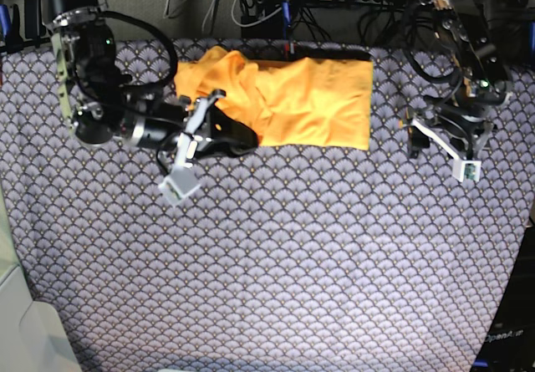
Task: Fold the T-shirt properly
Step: 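Lift the held end with the right gripper and fold it toward the left gripper, then carry the folded end with the right gripper onto the strip's middle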
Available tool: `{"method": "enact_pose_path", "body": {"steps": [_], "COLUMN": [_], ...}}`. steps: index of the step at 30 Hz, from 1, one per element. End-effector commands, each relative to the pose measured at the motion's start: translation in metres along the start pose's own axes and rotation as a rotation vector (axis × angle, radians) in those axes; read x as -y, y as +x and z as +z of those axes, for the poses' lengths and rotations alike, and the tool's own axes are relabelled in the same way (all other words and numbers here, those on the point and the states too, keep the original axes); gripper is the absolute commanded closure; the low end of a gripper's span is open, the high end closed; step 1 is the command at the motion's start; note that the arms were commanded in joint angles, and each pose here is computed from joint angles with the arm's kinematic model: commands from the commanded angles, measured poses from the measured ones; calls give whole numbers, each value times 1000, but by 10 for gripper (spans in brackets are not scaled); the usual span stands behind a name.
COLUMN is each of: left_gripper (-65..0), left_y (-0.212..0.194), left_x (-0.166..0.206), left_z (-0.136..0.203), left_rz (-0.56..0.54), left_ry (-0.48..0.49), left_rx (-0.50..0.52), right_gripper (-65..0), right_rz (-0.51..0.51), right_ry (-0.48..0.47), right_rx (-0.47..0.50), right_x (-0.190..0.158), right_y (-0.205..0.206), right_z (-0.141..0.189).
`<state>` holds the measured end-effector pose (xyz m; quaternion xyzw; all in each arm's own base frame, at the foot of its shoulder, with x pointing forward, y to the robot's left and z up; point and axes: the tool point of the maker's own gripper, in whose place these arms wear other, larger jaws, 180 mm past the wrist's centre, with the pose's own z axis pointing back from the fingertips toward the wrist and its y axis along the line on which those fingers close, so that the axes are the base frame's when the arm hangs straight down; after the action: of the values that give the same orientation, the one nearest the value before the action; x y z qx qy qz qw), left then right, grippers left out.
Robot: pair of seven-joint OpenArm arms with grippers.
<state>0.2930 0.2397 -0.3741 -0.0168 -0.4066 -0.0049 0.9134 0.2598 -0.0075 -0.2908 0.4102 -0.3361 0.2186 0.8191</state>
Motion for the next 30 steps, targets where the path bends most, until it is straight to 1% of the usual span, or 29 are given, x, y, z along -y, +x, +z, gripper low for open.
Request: {"method": "enact_pose_path", "body": {"steps": [1,3,4,6,7,10,13,15,20,22,24,27,30], "left_gripper": [-466,-466,-466,-466,-466,-466,-466,-466,-466,-466,-466,-466,-466], "left_y": [20,22,22,22,22,22,19,16,11,12,13,15,16], "left_x": [-1,-2,-3,-3,-3,-3,-3,-3,-3,-3,-3,-4,-5], "left_z": [2,2,2,2,2,1,-5,-9,-12,-12,-11,-12,-11], "left_rz": [-10,-11,-12,-11,-13,-12,3,14,23,22,20,21,19], "left_ry": [0,2,3,3,4,2,-6,-12,-16,-16,-15,-15,-12], "left_rx": [59,62,63,62,62,61,49,36,24,25,29,31,34], "right_gripper": [-78,-87,-103,-145,-177,-268,-314,-319,-322,-322,-322,-322,-322], "right_rz": [-38,-104,-145,-203,-229,-261,-282,-303,-454,-488,-526,-516,-490], "right_ry": [-12,-48,-63,-84,-93,-102,-94,-92,-146,-164,-205,-297,-349], "right_rx": [38,42,36,28,23,18,18,16,-40,-37,-39,-61,-62], "right_x": [-2,0,1,4,5,5,1,-1,-2,-3,0,5,7], "right_y": [12,11,7,0,-4,-12,-16,-20,-36,-35,-40,-51,-55], "right_z": [5,7,7,7,6,7,5,3,-8,-14,-19,-26,-31]}}
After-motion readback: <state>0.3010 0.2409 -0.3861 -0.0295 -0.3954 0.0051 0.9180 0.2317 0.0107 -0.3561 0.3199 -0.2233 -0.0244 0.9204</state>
